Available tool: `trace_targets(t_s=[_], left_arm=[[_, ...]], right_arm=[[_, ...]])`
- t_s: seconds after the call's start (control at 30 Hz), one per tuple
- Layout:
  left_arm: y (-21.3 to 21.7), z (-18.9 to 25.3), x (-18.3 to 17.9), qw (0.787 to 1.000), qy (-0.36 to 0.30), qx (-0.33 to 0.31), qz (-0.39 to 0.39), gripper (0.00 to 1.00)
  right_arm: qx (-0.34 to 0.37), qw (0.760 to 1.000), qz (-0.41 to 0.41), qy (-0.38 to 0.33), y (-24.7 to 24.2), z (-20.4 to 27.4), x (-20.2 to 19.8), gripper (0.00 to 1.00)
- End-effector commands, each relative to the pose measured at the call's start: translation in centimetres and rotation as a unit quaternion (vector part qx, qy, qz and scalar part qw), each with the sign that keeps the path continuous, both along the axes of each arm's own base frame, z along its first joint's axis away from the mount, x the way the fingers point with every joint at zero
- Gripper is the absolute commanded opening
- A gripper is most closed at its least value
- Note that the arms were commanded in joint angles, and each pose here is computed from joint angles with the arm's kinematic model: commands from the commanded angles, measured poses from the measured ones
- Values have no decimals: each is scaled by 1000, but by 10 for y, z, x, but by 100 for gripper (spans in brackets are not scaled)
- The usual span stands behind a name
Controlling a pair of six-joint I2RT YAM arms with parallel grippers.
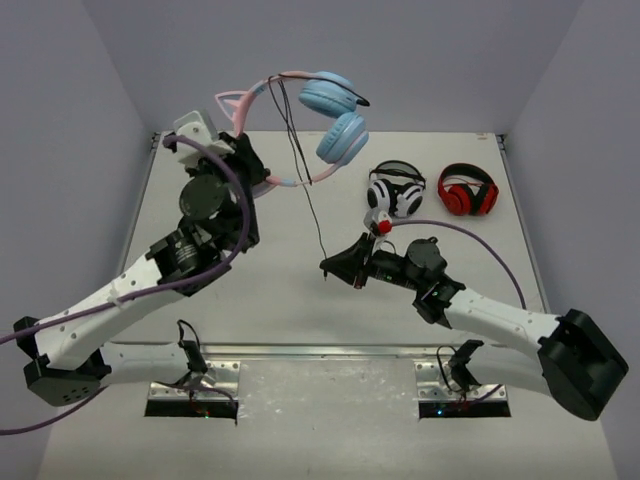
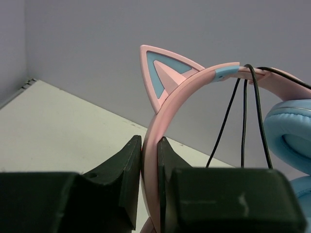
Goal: Wrap the headphones
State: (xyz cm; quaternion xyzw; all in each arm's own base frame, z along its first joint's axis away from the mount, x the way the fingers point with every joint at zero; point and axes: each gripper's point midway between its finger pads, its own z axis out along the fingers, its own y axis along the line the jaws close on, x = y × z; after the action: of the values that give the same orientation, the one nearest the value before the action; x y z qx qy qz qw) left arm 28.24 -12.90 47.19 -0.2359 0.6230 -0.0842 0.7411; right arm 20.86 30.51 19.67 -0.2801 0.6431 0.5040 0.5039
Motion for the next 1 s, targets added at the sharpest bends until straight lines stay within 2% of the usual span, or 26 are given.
trace_targets(t_s=[0.0,0.17,0.33,0.43,0.5,0.67,0.8,0.83,0.93,0.97], left_arm=[[14,9,29,998,9,-24,58,0],[15,-8,58,996,27,7,81,0],[9,-41,75,992,50,58,98,0],[7,-76,87,991,78,70,79,0],[3,-114,92,985,119,109,59,0],[-5,-184,95,969,186,158,44,0],[-25,-237,85,965,214,148,-40,0],[-32,-232,81,971,192,130,-60,0],[-51,-249,68,967,172,122,-142,0],[-67,-255,61,957,170,130,-194,0]], right_arm=[[-7,999,-35,-41,-7,9,-6,1],[-16,998,-15,-62,-10,17,-28,1],[-50,995,-19,-85,-13,31,-27,1],[-78,991,-44,-95,-22,35,-20,1],[-91,988,-54,-116,-24,48,-14,1],[-135,979,-63,-141,-28,69,-5,1],[-175,966,-82,-172,-30,79,11,1],[-196,960,-103,-169,-36,75,19,1],[-233,943,-138,-195,-45,77,38,1],[-241,939,-148,-197,-48,76,44,1]])
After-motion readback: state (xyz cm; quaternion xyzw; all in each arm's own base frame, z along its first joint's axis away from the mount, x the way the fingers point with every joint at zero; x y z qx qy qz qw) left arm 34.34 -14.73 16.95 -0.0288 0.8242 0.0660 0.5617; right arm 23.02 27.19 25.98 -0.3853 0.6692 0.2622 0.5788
